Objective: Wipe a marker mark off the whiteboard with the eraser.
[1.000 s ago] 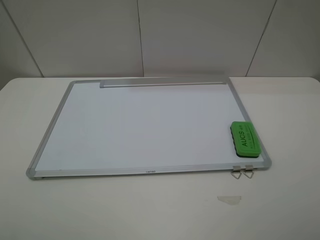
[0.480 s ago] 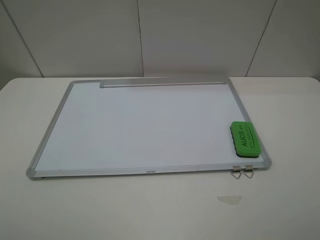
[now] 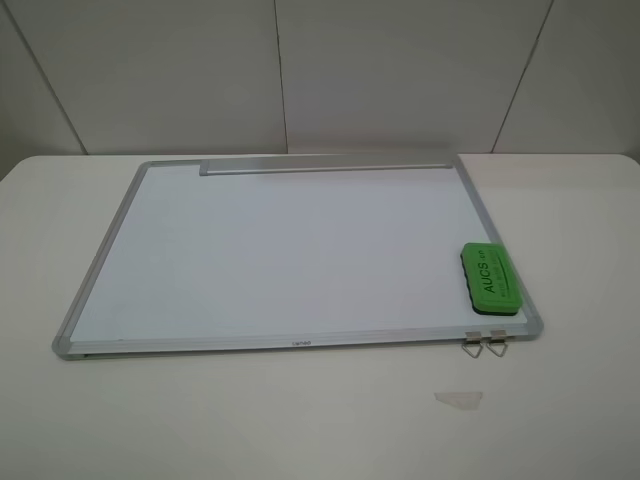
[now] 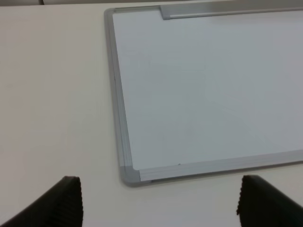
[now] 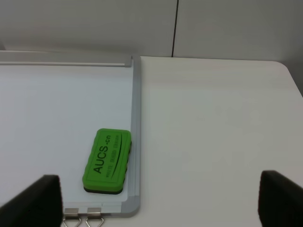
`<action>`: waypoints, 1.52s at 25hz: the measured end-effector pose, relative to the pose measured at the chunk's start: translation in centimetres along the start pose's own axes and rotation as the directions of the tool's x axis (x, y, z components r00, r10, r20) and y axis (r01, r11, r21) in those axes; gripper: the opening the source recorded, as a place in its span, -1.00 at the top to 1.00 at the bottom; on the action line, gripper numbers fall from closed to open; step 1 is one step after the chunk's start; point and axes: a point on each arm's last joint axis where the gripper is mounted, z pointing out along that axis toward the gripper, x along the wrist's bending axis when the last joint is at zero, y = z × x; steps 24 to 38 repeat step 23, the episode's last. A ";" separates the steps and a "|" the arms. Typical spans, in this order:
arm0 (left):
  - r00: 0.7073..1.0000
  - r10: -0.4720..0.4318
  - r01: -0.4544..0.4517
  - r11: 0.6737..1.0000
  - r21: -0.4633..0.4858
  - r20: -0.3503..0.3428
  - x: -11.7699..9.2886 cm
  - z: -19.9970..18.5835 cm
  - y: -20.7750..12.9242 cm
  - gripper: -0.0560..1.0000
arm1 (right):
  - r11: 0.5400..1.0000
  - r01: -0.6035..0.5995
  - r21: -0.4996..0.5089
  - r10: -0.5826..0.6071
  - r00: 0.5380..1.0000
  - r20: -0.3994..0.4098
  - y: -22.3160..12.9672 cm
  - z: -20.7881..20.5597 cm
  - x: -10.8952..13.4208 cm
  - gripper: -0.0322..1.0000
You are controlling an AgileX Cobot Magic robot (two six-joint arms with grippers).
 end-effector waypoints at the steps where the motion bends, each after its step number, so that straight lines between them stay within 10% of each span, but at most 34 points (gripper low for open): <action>1: 1.000 0.000 0.000 1.000 0.000 0.000 0.0 0.0 0.0 -0.40 | 1.000 0.000 0.000 0.000 1.000 0.000 0.0 0.0 0.0 -0.66; 38: 1.000 0.000 0.000 1.000 0.000 0.000 0.0 0.0 0.0 -0.40 | 1.000 0.000 0.000 0.000 1.000 0.000 0.0 0.0 0.0 -0.66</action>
